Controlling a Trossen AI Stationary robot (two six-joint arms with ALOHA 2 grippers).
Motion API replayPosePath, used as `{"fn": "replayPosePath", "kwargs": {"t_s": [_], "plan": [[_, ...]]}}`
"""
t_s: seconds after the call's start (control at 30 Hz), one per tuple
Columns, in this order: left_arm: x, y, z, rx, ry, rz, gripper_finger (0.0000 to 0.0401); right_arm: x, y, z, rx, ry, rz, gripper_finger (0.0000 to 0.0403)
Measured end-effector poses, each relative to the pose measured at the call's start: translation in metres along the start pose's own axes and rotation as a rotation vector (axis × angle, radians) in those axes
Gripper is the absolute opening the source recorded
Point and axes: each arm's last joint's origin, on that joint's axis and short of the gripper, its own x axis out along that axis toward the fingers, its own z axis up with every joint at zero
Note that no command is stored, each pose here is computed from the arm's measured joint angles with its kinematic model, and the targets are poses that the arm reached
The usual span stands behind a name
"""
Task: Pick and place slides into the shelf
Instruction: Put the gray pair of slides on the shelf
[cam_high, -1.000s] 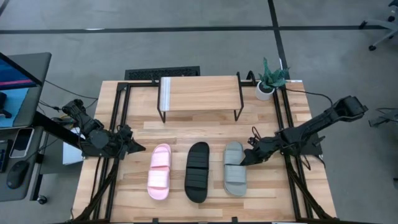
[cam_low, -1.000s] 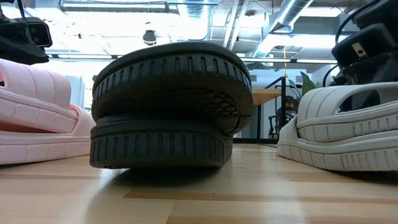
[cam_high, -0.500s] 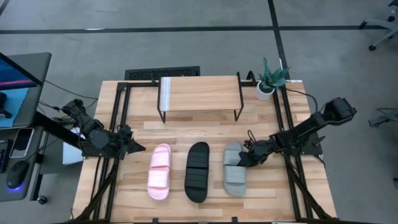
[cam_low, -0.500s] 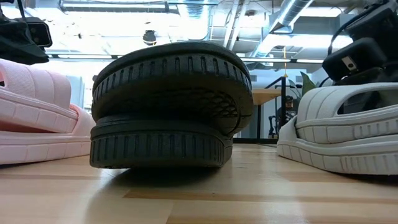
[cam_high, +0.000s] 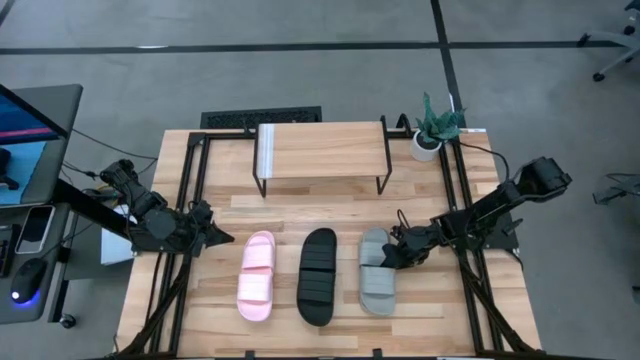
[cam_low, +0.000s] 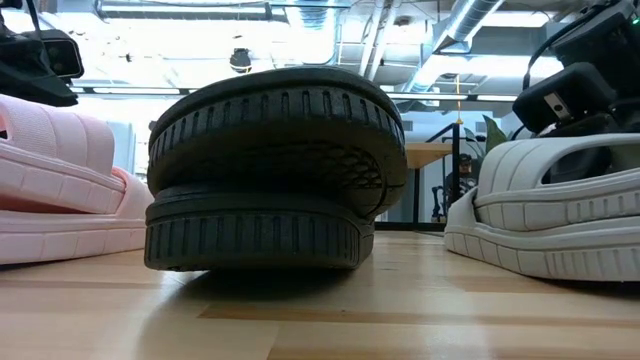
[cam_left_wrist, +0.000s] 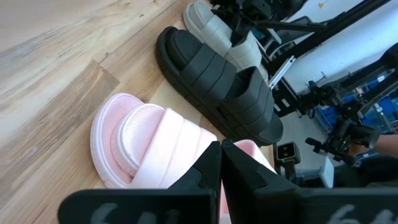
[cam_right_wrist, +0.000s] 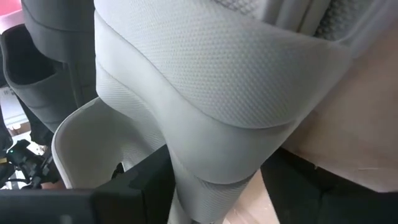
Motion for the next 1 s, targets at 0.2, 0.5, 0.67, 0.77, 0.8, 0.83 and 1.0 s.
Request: {"fn": "replayPosePath", "kwargs": {"t_s": [0.2, 0.5, 0.67, 0.77, 0.8, 0.83, 1.0], "plan": [[0.0000, 0.0000, 0.0001, 0.000, -0.003, 0.002, 0.0000, 0.0000, -0.0003, 0.0000, 0.002, -0.001, 0.000, 0.0146], [0.0000, 0.0000, 0.0002, -0.001, -0.005, 0.002, 0.0000, 0.0001, -0.0004, 0.0001, 0.002, -0.002, 0.001, 0.0121], [0.0000, 0.0000, 0.0002, -0.001, -0.005, 0.002, 0.0000, 0.0001, 0.0000, -0.0002, 0.002, 0.011, 0.007, 0.0107], [0.0000, 0.0000, 0.0002, -0.002, -0.005, 0.002, 0.0000, 0.0002, 0.0005, -0.0005, -0.001, 0.013, 0.012, 0.0107], [0.0000, 0.0000, 0.0002, -0.002, -0.006, 0.002, 0.0000, 0.0002, 0.0007, -0.0005, -0.003, 0.014, 0.014, 0.0106], [0.0000, 0.0000, 0.0002, -0.002, -0.005, 0.002, 0.0000, 0.0002, 0.0007, -0.0005, -0.004, 0.014, 0.014, 0.0106], [0.0000, 0.0000, 0.0002, -0.003, -0.005, 0.002, 0.0000, -0.0002, 0.0011, -0.0006, -0.004, 0.017, 0.018, 0.0104]]}}
